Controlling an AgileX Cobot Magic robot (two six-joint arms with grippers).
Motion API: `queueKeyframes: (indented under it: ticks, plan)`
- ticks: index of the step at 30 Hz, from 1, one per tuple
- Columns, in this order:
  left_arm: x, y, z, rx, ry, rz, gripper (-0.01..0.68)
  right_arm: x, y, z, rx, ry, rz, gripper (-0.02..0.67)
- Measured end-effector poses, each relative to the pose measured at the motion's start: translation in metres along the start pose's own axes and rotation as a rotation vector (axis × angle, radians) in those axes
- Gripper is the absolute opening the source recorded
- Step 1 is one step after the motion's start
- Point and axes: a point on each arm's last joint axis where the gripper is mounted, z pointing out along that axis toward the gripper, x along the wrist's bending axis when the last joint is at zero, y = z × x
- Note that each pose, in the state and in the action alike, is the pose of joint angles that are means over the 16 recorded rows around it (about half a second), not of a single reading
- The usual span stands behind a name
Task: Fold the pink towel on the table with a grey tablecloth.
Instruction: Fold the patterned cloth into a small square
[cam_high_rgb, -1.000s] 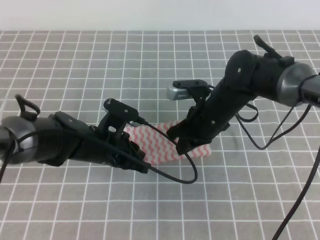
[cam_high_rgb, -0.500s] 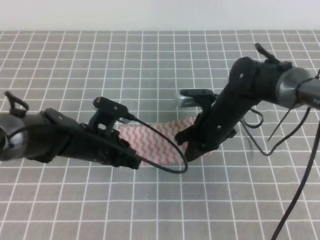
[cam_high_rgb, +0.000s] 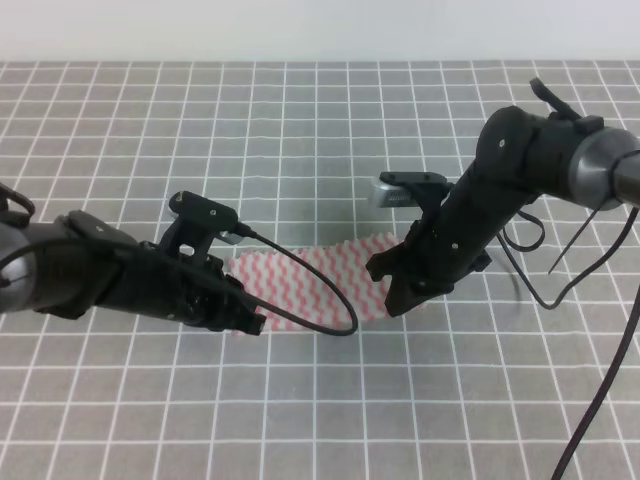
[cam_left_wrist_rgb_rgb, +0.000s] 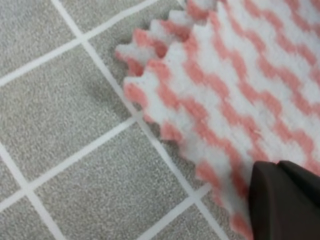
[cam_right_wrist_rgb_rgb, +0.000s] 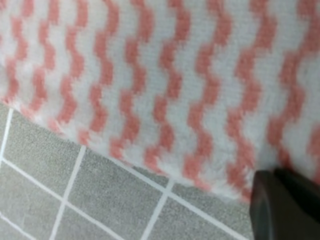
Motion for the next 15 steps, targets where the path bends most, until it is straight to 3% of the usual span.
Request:
queueKeyframes:
  ticks: [15]
  plan:
    - [-0.008,0.02,-0.033,-0.112,0.012,0.007,-0.001,0.013,0.005,-0.028,-0.115,0.012,0.001,-0.015]
